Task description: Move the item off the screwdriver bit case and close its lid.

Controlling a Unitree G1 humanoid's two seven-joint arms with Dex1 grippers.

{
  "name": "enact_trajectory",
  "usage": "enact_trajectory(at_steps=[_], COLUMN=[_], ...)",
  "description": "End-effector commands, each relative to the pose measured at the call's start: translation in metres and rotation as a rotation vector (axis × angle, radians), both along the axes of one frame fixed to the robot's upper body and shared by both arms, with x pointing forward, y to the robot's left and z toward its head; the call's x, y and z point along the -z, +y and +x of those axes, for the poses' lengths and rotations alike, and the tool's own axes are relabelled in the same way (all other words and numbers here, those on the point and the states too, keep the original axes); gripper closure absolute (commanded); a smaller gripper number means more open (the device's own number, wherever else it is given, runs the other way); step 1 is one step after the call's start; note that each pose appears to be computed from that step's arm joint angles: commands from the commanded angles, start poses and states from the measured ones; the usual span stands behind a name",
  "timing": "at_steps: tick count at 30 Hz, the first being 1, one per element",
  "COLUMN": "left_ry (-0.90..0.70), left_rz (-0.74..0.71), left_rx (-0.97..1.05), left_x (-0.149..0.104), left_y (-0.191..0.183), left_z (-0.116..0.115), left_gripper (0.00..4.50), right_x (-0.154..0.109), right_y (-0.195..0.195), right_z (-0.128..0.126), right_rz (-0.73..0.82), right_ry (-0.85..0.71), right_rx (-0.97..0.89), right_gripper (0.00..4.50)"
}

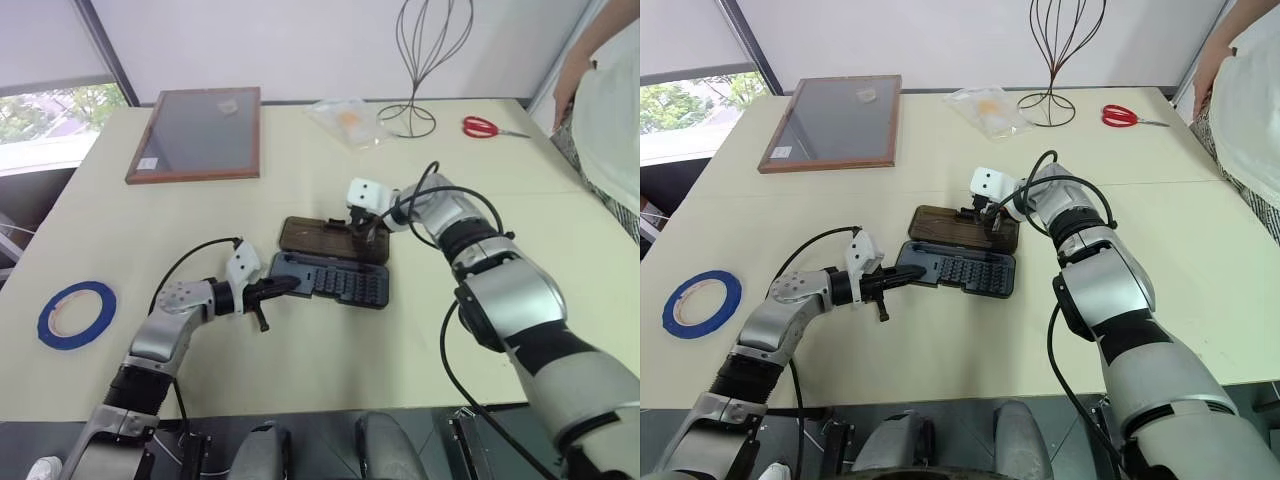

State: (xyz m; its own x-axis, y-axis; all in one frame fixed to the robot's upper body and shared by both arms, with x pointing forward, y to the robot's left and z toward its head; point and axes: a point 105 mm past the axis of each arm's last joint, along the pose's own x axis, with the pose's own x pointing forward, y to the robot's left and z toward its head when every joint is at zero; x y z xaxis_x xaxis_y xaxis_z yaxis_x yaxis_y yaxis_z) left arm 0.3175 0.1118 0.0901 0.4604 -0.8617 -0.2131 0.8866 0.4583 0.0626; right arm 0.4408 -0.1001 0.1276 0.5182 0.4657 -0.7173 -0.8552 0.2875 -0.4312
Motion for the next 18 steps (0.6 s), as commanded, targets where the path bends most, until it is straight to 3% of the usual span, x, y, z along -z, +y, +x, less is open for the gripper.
enact_trajectory(at_steps=[1,9,18], left_ry=[-0.04,-0.099,-0.138], left_rz=[-0.009,-0.113,-0.167], left_rx=[-0.033,-0.115,-0.193], left_x=[-0.015,-0.053,-0.078], left_y=[0.008,0.017,0.034], left_z=[0.006,0.029,0.052], left_gripper=[4.5,4.5,4.5], right_x=[0.023,0.001,-0.007], right_y=[0.002,0.016,0.023], right_z=[-0.009,-0.006,-0.009], right_rz=[-0.043,-0.049,-0.023], right_ry=[0.053,-0.068,-0.139], right_rx=[-0.033,-0.165,-0.234], right_gripper=[4.44,4.44,4.44])
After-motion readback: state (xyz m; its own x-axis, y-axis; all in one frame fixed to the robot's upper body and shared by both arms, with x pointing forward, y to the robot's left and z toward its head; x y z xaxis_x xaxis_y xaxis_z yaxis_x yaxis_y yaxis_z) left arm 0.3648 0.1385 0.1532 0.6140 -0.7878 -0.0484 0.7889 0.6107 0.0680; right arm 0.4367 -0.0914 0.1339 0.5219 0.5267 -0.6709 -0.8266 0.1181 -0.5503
